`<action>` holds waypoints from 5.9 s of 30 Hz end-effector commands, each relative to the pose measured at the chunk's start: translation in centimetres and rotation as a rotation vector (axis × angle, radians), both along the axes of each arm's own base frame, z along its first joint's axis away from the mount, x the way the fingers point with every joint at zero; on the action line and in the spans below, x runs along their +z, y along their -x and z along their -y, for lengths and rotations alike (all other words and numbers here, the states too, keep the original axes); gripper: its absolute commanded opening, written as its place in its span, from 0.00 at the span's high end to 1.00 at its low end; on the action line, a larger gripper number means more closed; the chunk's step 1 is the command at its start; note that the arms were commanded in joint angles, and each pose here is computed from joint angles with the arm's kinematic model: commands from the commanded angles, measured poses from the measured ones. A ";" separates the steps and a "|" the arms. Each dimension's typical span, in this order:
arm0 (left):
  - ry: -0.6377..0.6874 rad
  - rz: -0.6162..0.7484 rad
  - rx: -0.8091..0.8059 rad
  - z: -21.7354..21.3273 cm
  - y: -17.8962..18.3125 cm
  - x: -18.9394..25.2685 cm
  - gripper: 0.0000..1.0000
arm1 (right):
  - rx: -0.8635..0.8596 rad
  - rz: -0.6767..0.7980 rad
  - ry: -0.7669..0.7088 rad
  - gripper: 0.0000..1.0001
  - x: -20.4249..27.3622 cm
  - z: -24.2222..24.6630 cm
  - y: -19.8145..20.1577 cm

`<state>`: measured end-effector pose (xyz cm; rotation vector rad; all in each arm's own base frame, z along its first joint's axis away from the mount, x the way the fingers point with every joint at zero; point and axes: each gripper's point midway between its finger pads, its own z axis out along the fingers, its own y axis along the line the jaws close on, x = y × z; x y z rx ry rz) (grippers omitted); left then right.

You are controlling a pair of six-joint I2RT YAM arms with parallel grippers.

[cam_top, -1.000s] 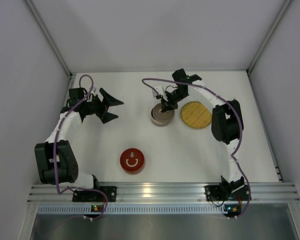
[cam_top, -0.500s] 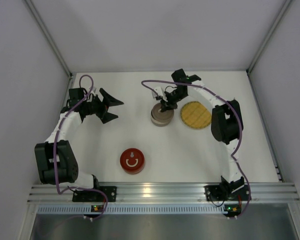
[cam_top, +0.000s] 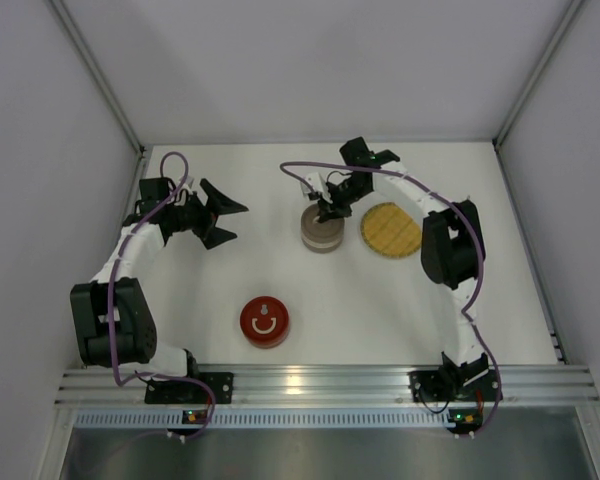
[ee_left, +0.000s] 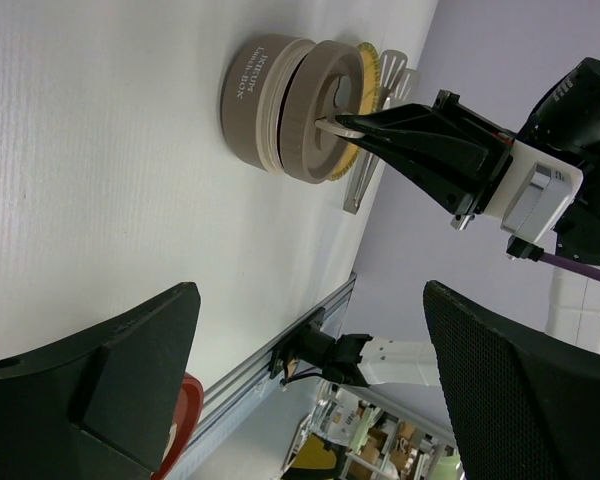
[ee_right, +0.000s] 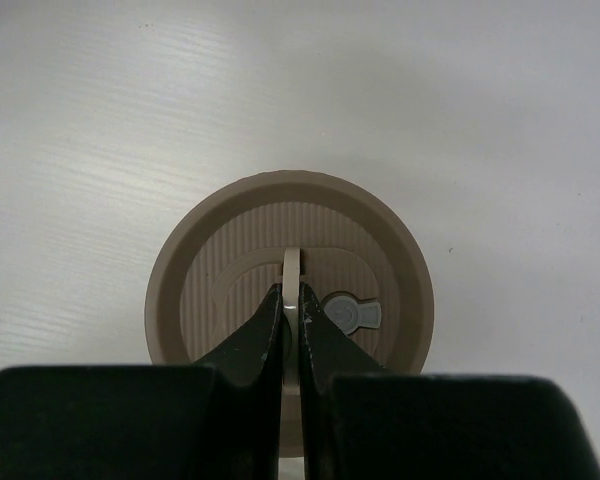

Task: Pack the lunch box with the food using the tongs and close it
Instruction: Move the packing box to the center of the board.

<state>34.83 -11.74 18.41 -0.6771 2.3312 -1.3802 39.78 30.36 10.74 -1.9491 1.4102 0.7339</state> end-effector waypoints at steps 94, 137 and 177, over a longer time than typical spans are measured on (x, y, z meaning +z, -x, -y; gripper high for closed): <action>0.008 0.023 -0.005 -0.5 -0.2 -0.3 0.02 | -0.070 -0.059 0.041 1.00 -0.7 -0.4 -0.4; -0.096 0.077 0.054 -3.1 -0.6 1.1 0.02 | -1.335 -0.380 0.007 1.00 -5.5 2.8 13.1; -0.170 0.145 0.036 -3.7 0.9 2.5 0.02 | -0.620 -0.480 0.071 0.53 -2.0 2.5 25.2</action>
